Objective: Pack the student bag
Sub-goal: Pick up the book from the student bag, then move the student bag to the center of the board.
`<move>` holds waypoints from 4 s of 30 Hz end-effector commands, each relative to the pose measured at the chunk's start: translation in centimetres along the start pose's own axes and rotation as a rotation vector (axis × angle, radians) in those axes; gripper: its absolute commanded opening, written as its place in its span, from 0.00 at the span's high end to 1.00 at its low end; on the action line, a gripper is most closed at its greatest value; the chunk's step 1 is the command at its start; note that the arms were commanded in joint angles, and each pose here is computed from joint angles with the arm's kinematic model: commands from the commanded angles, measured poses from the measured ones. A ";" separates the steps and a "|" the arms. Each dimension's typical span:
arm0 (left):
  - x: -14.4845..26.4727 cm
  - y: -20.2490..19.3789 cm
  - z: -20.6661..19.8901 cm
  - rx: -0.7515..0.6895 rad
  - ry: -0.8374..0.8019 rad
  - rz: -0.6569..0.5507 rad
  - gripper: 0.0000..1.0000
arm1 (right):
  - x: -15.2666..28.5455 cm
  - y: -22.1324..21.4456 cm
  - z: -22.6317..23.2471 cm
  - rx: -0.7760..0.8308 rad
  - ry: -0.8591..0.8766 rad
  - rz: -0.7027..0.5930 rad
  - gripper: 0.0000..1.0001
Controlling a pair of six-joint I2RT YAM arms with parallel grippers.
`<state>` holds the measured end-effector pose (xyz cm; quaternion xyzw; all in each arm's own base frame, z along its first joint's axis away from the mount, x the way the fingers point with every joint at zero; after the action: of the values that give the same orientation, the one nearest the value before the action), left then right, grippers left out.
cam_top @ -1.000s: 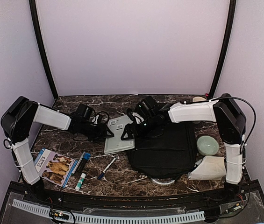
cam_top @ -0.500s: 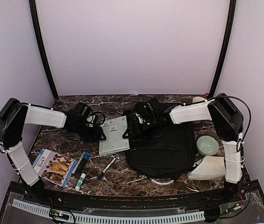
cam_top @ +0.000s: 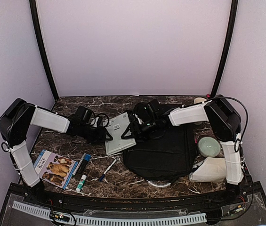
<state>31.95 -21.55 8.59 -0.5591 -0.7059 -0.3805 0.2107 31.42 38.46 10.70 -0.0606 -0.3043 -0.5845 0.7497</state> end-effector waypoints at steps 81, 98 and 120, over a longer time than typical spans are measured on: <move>-2.8 7.0 -14.1 -0.337 -0.059 -0.122 0.24 | 37.1 -6.9 9.8 0.748 -0.203 -0.669 1.00; -6.8 6.4 -11.0 -0.336 0.003 -0.051 0.47 | 37.1 -7.1 8.8 0.713 -0.214 -0.687 1.00; 1.4 6.4 -3.3 -0.119 0.235 -0.243 1.00 | 37.0 -7.2 8.4 0.701 -0.212 -0.699 1.00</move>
<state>37.46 -26.99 13.08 -0.4955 -0.6802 -0.5178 0.1540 26.81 8.79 31.89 0.1590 -0.5200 -0.6777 0.4950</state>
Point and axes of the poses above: each gripper's point midway between its finger pads, its own x axis back along the fingers, its own z axis along the line the jaws close on, y = z × x, the point moved 7 cm from there along x, back along the fingers, and after that the axes turned 1 degree about x, right-handed, at the moved point
